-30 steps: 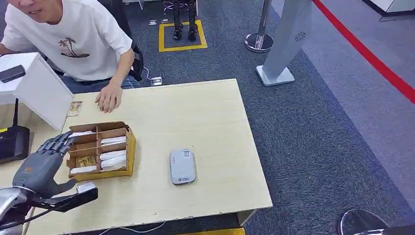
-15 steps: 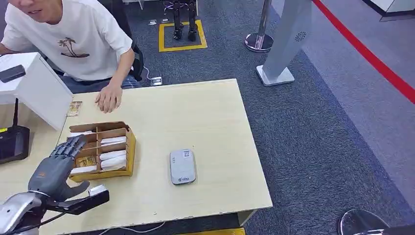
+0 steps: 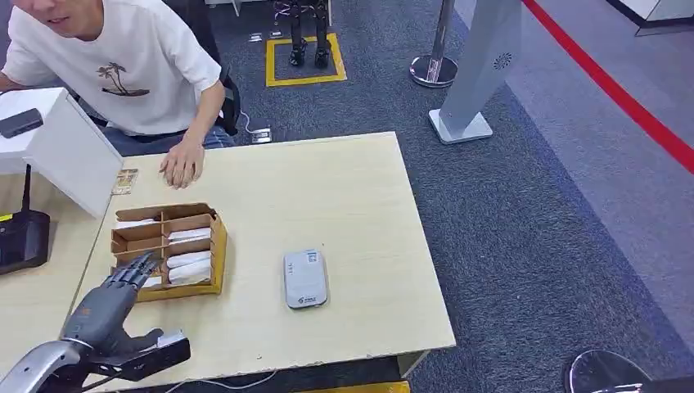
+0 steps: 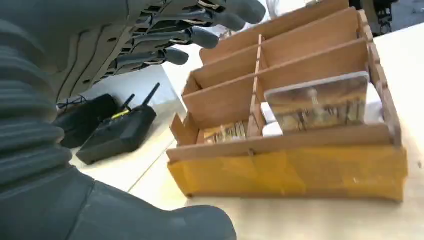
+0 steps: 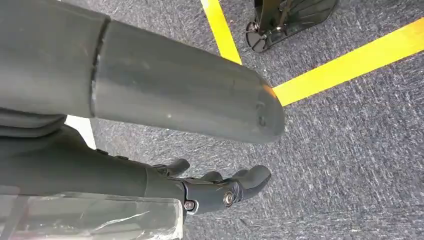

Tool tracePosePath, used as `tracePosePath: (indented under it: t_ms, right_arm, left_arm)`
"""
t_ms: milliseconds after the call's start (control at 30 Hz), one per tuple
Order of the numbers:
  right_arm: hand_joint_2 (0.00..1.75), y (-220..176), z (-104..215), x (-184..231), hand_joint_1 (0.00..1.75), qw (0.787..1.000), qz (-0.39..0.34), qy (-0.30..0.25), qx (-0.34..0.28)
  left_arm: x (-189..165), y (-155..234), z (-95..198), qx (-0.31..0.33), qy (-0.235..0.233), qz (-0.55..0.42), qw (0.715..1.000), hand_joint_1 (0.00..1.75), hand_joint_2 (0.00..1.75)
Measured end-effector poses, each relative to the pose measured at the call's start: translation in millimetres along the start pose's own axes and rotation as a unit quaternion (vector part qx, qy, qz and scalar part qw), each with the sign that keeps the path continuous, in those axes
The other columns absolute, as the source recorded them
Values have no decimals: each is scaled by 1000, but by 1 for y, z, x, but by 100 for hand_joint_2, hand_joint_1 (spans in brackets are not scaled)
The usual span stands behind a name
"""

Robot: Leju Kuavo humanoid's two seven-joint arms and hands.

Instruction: Pass the card to the sensor for recognition and then transmit it.

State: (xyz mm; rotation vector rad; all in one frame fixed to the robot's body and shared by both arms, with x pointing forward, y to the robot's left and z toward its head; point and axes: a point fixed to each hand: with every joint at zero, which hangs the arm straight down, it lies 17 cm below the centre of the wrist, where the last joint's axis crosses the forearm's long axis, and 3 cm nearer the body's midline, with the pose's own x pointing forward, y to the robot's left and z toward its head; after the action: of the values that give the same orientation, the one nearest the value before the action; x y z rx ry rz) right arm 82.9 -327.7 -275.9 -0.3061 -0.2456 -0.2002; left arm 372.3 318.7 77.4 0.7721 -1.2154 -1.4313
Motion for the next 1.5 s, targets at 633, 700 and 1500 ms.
tracePosePath:
  t_ms: [633,700,1500]
  right_arm:
    - [175,0,0,-2,0,1000,0,5,-1]
    - [175,0,0,-2,0,1000,0,5,0]
    - [175,0,0,-2,0,1000,12,3,2]
  left_arm:
    - [-2,-9,0,-1,13,6,1000,0,175]
    - [-1,-8,-1,3,15,5,1000,0,175]
    - [-11,17,-34,46,47,-6,998,0,175]
